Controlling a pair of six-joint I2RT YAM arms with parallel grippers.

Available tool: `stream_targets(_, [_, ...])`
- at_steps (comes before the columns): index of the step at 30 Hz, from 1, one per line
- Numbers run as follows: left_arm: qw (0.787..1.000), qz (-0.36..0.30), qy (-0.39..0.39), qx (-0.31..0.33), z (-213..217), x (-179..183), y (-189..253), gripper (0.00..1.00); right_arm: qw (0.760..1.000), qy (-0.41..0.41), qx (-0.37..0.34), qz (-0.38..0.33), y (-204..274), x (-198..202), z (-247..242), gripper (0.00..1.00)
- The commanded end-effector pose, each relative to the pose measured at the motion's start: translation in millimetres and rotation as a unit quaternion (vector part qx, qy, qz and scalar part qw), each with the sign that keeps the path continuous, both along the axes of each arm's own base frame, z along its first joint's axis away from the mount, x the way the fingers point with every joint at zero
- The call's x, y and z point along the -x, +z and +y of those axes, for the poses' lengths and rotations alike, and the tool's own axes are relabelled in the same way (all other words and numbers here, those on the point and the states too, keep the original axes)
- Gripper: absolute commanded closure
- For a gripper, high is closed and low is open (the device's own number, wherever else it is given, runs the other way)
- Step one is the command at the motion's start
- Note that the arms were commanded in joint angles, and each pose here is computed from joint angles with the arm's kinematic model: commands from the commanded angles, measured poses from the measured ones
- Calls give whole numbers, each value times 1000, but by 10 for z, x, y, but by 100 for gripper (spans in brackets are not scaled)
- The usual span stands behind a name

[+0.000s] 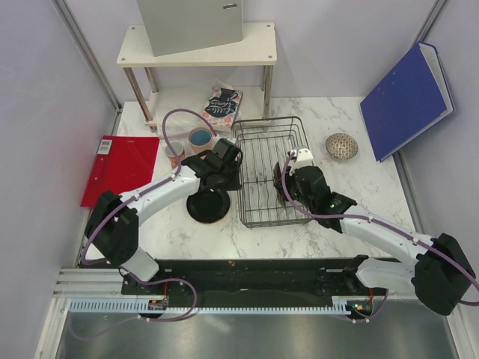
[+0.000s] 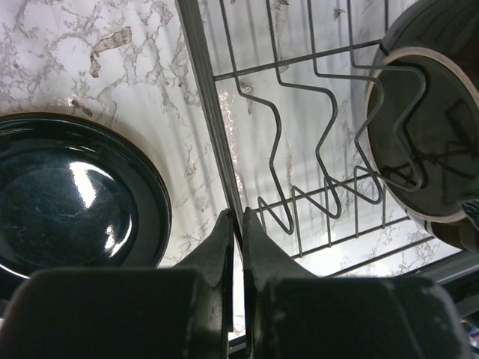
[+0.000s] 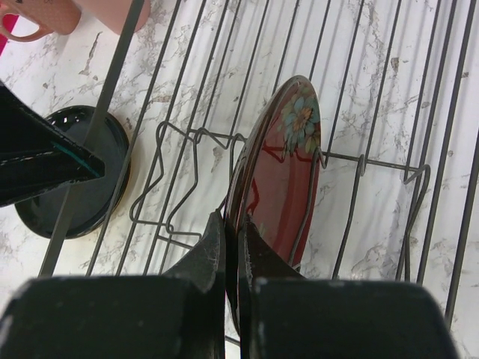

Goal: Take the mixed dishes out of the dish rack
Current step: Pick up the plate from the dish rack.

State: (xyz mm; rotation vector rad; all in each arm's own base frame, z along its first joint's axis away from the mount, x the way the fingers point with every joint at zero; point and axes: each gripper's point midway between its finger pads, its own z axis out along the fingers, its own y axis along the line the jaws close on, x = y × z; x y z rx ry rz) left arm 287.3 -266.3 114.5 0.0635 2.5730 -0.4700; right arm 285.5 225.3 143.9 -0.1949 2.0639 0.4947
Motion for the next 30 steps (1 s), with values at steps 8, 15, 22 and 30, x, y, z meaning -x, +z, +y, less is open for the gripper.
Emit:
stream_targets(8, [999,-36,-15,-22,-53,-164,-20,98,990,95,-105,-26,688,369,277,100])
stream_targets(15, [999,-39,-13,-20,-55,-173,27,98,986,104,-129,-21,695,498,256,100])
stream_targets(22, [998,-54,-9,-17,-42,-206,197,98,981,101,-164,-26,633,521,272,100])
stream_targets(30, [998,-52,-6,-22,-17,-196,171,98,969,106,-211,-70,1062,557,250,100])
